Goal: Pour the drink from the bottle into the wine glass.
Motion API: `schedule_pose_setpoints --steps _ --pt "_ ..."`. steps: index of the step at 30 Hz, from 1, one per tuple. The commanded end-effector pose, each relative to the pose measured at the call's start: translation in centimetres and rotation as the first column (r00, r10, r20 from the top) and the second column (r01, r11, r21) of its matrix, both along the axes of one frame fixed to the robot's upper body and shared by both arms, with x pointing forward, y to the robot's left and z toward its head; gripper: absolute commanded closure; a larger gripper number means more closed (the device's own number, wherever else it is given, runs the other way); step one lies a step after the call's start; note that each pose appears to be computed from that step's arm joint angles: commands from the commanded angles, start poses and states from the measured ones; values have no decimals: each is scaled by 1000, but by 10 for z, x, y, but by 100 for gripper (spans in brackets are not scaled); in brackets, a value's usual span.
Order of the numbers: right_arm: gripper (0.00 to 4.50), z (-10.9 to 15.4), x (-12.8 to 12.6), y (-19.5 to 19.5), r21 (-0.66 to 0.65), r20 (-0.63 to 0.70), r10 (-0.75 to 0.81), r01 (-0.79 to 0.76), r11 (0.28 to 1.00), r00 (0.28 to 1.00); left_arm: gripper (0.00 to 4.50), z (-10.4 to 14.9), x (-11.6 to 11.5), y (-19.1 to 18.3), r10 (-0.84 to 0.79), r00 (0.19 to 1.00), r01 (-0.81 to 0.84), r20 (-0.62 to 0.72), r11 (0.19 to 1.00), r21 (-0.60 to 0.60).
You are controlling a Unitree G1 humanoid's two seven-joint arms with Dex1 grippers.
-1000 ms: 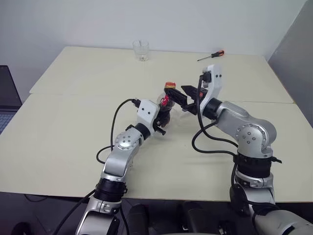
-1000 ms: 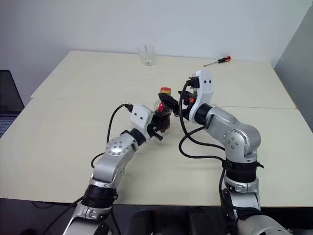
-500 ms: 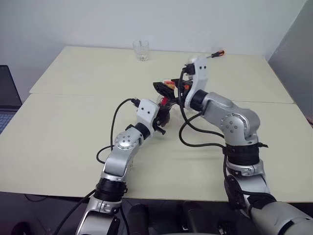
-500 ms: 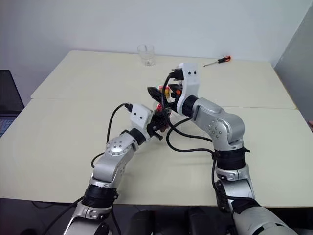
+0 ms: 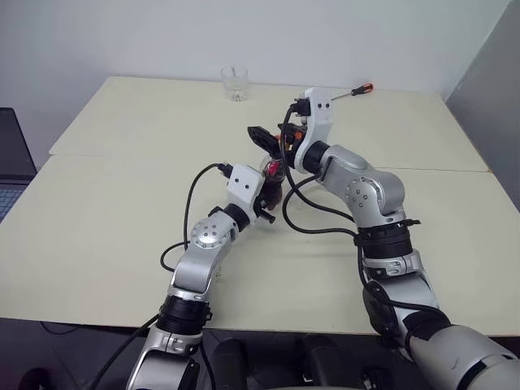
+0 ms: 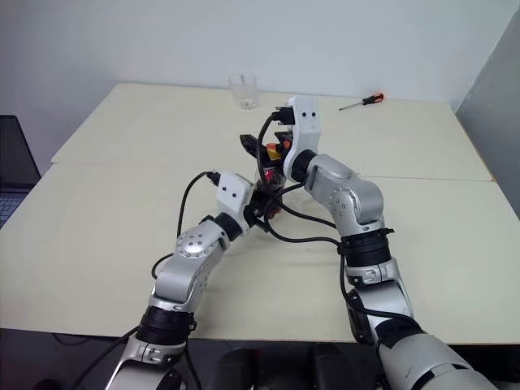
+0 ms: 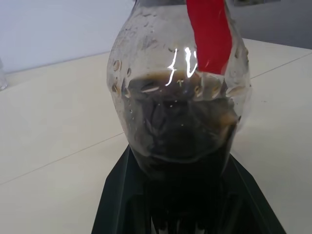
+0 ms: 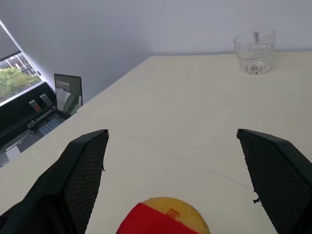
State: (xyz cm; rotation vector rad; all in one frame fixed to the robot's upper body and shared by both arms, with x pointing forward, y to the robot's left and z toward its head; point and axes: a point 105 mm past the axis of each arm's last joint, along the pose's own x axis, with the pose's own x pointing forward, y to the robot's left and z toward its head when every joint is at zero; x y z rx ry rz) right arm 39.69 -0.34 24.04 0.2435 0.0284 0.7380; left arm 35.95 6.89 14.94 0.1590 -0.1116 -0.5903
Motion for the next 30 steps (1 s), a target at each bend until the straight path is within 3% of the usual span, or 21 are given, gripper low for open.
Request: schedule_pose_setpoints --steps 1,18,30 --pt "0 18 -2 -10 47 66 -1 -2 999 998 360 23 -4 -3 -5 996 7 94 1000 -24" --pt "0 13 -4 -53 96 35 -83 80 992 996 360 25 -3 -5 -14 995 17 99 1000 -24" --pt "0 2 -23 -65 71 12 -87 86 994 996 363 25 -3 -6 -18 995 21 100 1000 -23"
